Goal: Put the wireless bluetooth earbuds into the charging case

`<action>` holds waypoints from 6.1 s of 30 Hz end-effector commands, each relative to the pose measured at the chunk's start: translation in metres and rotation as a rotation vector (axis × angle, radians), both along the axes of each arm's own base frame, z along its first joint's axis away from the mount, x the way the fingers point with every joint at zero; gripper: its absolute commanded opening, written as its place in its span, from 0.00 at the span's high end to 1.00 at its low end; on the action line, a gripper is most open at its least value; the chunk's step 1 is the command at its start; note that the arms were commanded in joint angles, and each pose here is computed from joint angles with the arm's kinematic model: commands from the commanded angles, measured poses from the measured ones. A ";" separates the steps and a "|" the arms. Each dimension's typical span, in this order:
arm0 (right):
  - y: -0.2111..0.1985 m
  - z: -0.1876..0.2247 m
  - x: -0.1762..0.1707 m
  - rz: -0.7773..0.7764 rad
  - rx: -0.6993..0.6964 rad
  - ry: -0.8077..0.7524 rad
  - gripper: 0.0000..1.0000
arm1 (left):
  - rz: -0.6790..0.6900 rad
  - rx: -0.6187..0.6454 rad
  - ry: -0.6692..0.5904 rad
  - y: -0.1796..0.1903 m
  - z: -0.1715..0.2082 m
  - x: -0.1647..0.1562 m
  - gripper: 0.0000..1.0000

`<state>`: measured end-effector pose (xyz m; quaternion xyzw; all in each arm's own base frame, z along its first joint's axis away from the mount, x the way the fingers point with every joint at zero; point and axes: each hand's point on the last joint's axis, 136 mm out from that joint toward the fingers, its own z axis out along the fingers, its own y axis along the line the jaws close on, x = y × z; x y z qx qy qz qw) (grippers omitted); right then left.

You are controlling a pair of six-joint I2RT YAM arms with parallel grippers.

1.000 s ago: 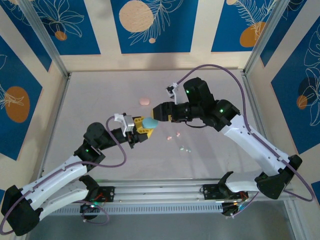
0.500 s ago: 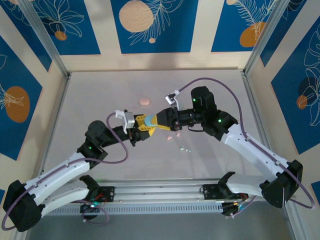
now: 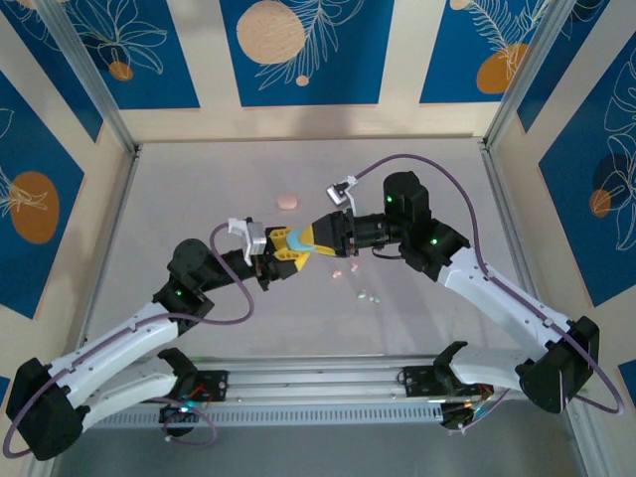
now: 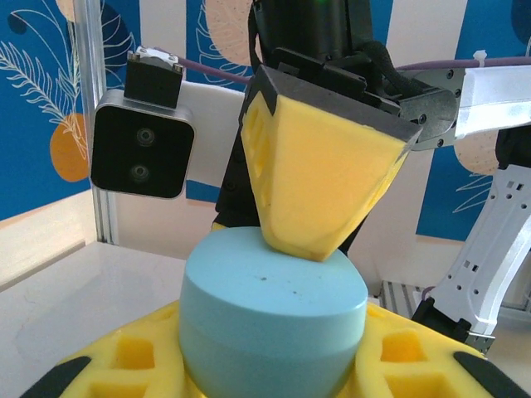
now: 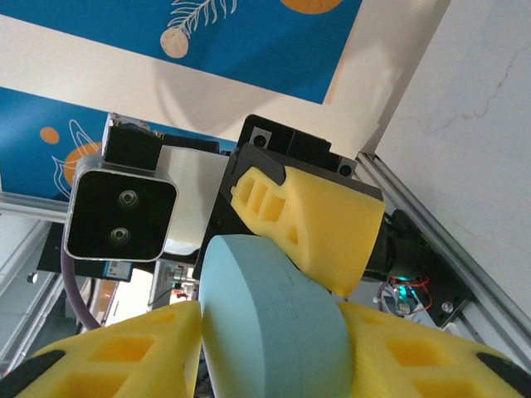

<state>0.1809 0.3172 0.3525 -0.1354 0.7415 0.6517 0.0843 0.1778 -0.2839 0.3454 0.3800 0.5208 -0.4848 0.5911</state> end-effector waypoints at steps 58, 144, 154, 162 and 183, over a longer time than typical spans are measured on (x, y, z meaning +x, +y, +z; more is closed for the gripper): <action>-0.202 -0.320 0.207 -0.699 -0.653 0.435 0.73 | 0.414 0.416 0.312 0.033 -0.059 0.063 0.15; -0.120 -0.332 0.270 -0.231 -1.221 -0.111 0.28 | 0.380 0.425 0.388 0.029 -0.071 0.070 0.00; -0.124 -0.341 0.270 -0.271 -1.306 -0.085 0.47 | 0.384 0.432 0.389 0.030 -0.073 0.071 0.00; -0.120 -0.326 0.270 -0.265 -1.299 -0.174 0.61 | 0.403 0.427 0.403 0.032 -0.073 0.074 0.00; -0.018 -0.100 0.064 -0.140 -0.547 -1.185 0.66 | 0.209 0.028 0.690 0.028 -0.016 0.083 0.14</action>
